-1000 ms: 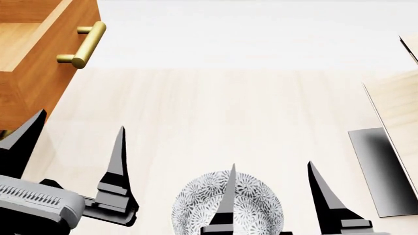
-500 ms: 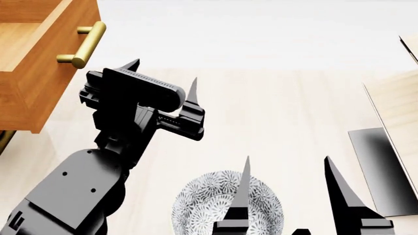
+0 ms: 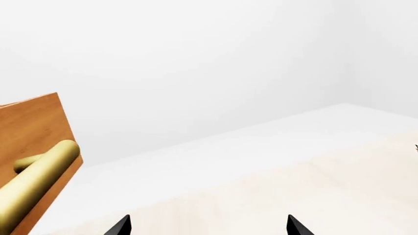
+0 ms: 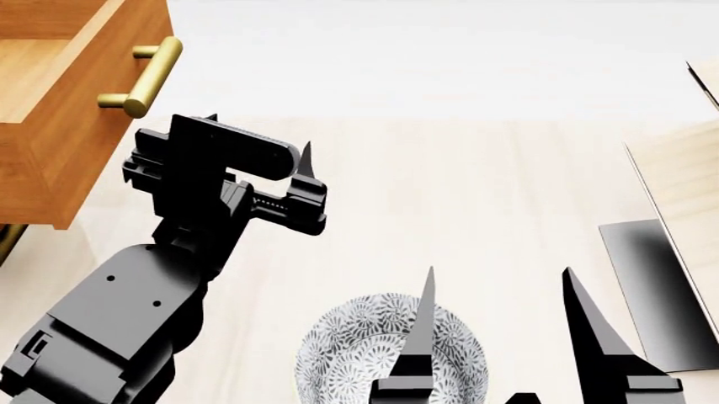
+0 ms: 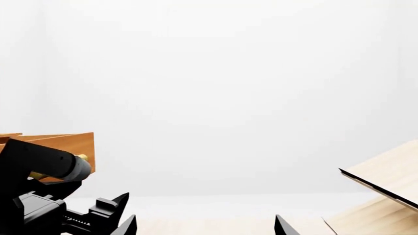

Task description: Close the top drawer of the cabinet.

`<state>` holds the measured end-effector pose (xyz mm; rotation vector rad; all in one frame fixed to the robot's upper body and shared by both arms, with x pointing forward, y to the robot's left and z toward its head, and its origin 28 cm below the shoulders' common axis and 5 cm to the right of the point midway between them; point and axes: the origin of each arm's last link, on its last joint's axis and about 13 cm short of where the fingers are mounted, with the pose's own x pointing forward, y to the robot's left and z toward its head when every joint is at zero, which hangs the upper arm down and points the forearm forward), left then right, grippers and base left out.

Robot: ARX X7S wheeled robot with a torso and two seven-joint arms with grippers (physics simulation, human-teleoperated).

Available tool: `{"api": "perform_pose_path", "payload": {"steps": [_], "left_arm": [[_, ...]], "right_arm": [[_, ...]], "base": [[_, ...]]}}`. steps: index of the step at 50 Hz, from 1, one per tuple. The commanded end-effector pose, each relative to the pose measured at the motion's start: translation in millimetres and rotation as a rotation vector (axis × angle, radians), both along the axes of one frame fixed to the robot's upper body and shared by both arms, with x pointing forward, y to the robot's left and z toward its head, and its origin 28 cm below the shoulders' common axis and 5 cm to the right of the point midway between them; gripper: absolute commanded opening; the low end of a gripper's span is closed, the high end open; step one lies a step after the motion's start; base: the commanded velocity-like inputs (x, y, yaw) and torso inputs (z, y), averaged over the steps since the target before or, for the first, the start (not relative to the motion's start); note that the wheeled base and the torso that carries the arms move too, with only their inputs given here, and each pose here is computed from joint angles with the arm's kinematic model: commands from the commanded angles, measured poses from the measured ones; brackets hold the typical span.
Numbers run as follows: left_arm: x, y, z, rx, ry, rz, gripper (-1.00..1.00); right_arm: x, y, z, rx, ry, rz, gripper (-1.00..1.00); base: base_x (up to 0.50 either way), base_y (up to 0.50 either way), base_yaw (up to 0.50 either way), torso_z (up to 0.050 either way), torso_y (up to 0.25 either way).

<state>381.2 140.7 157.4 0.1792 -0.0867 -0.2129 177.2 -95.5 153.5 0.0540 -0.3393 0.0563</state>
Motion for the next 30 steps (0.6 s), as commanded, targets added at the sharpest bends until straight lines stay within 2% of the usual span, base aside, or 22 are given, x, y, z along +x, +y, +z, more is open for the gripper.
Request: {"api": "perform_pose_path", "payload": {"steps": [1, 30], "left_arm": [[0, 11.9, -3, 0.004, 0.007, 0.035, 1.0], [-2, 55.3, 34, 0.049, -0.057, 0.155, 1.0]], "right_arm": [[0, 0.4, -1, 0.001, 0.003, 0.003, 1.0], [0, 2.5, -1, -0.004, 0.008, 0.009, 1.0]], "base": [[0.0, 0.0, 0.0, 0.0, 0.0], [0.0, 0.0, 0.0, 0.0, 0.0]]}}
